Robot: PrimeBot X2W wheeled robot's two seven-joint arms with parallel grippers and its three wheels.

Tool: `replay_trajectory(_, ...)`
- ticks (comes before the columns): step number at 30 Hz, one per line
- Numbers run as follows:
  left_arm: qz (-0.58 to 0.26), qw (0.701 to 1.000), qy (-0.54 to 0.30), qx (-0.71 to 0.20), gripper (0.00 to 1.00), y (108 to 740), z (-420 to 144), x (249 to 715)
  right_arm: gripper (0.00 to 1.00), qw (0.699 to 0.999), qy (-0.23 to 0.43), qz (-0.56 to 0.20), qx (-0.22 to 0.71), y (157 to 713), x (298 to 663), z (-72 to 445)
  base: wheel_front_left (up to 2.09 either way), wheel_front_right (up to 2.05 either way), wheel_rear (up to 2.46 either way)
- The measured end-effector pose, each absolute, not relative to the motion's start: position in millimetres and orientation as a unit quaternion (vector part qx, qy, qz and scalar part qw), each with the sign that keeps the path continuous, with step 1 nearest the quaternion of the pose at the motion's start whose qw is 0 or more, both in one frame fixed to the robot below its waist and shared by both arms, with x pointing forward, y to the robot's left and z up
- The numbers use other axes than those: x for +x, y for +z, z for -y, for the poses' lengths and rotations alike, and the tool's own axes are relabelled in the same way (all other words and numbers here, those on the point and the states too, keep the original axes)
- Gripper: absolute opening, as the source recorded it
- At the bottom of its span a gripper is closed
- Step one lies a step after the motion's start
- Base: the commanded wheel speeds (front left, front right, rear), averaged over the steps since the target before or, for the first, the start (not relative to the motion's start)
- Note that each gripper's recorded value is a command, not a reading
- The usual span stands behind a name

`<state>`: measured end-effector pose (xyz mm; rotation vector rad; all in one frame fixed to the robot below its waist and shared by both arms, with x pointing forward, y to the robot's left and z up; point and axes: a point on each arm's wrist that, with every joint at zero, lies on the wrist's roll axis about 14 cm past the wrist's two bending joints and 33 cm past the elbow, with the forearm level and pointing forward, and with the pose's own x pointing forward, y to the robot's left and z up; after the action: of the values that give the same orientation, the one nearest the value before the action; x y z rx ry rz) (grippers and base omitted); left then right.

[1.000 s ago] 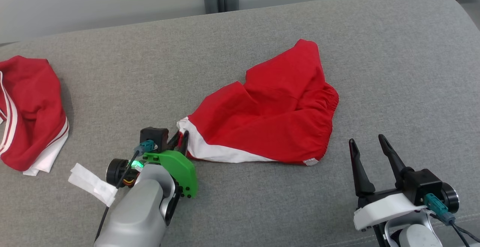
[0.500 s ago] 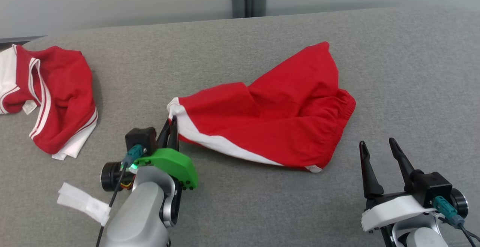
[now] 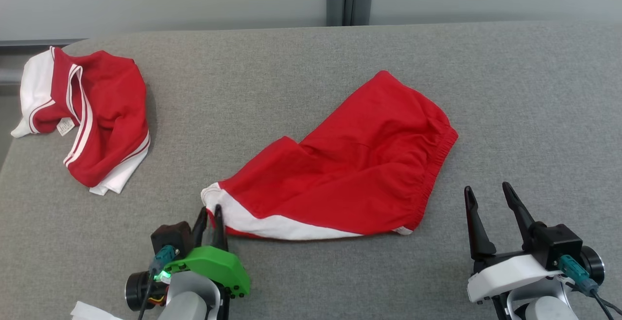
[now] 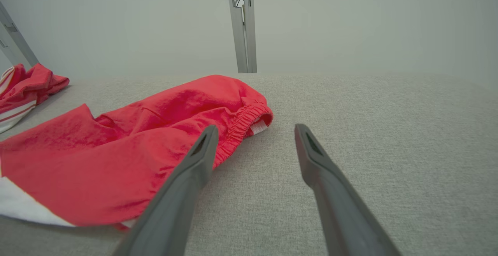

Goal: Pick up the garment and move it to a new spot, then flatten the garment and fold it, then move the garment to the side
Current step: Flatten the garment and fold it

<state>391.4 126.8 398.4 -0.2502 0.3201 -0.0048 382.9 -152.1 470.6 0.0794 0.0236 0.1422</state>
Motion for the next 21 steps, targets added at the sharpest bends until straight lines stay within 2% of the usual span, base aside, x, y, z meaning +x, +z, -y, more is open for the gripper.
replay_trajectory(12, -0.072, 0.989, -0.021, -0.131, 1.0, 449, -126, 397, 1.0, 0.998, 0.06, 0.012, 0.033, 487, 379, 161, 0.0, 0.0, 0.0)
replay_trajectory(21, -0.029, 0.99, -0.044, -0.129, 1.0, 475, -123, 377, 1.0, 0.997, 0.066, 0.039, 0.024, 505, 368, 158, 0.0, 0.0, 0.0)
